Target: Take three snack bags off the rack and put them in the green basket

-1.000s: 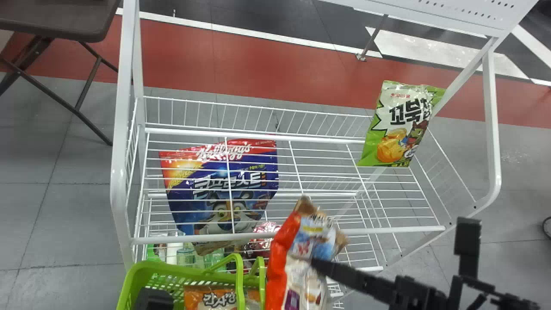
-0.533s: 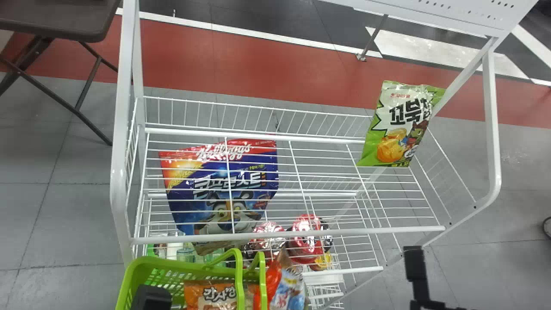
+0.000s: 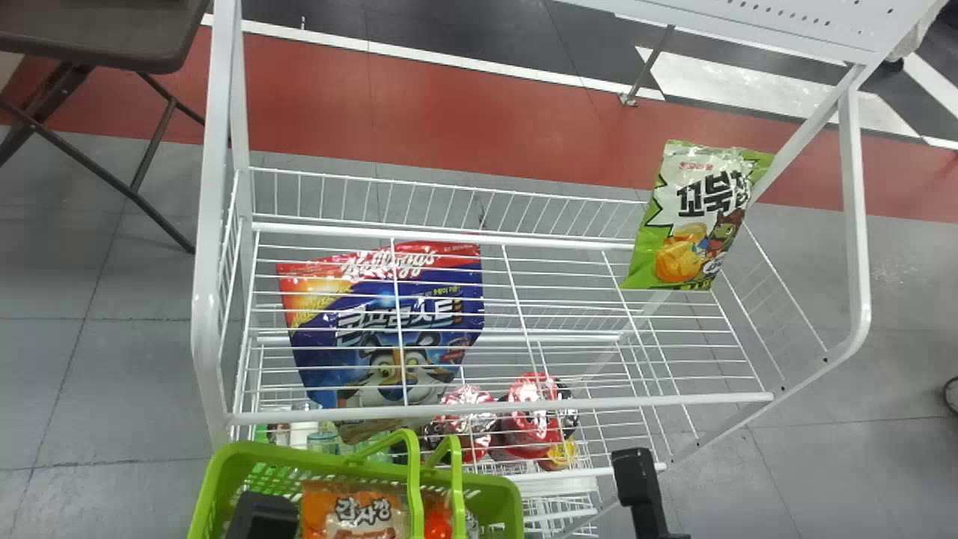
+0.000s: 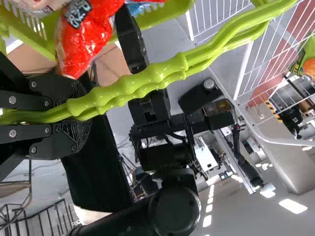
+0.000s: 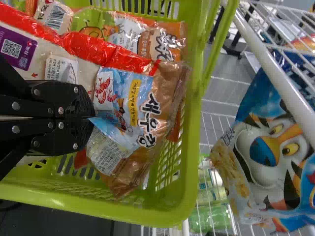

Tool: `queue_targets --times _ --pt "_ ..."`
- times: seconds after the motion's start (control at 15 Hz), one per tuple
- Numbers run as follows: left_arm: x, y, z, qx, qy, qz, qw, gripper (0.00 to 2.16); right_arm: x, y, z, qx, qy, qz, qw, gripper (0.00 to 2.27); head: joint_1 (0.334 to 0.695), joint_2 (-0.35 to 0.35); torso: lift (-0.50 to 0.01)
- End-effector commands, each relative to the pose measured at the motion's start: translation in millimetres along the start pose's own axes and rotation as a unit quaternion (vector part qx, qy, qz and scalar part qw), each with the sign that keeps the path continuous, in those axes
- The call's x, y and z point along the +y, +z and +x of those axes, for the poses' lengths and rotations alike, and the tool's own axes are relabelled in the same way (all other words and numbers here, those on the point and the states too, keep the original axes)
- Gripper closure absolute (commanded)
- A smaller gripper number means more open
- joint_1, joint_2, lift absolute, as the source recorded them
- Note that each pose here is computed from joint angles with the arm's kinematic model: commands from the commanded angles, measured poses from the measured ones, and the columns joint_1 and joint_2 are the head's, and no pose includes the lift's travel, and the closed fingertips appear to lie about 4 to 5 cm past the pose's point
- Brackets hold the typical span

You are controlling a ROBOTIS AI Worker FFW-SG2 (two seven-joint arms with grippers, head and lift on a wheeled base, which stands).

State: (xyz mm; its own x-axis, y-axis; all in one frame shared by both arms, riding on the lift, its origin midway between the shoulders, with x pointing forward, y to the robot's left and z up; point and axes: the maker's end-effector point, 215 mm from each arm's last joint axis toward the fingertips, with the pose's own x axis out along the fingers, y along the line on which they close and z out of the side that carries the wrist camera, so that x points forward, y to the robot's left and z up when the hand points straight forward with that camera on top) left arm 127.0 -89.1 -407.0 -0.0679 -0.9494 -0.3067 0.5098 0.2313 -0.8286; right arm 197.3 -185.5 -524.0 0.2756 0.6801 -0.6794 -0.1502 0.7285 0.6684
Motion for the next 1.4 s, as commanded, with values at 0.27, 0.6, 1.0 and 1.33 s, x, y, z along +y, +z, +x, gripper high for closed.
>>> queue_targets --times 0.27,0.6,1.0,1.33 --pt "3 0 -2 -0.001 0.002 -0.002 1.0 1.47 -11 33 -36 -0.064 -0.009 0.016 0.998 0.0 0.695 -0.35 -0.026" --pt "2 3 1 -0.002 0.002 -0.001 1.0 1.47 29 94 -73 -0.179 0.036 -0.046 0.982 0.06 0.695 -0.35 -0.026" --pt "4 3 3 -0.005 0.003 0.0 1.0 1.47 88 181 -113 -0.357 -0.058 -0.189 0.913 0.11 0.695 -0.35 -0.026" --pt "4 1 3 -0.007 0.0 0.003 1.0 1.47 139 233 -177 -0.539 -0.154 -0.266 0.785 0.11 0.695 -0.35 -0.026"
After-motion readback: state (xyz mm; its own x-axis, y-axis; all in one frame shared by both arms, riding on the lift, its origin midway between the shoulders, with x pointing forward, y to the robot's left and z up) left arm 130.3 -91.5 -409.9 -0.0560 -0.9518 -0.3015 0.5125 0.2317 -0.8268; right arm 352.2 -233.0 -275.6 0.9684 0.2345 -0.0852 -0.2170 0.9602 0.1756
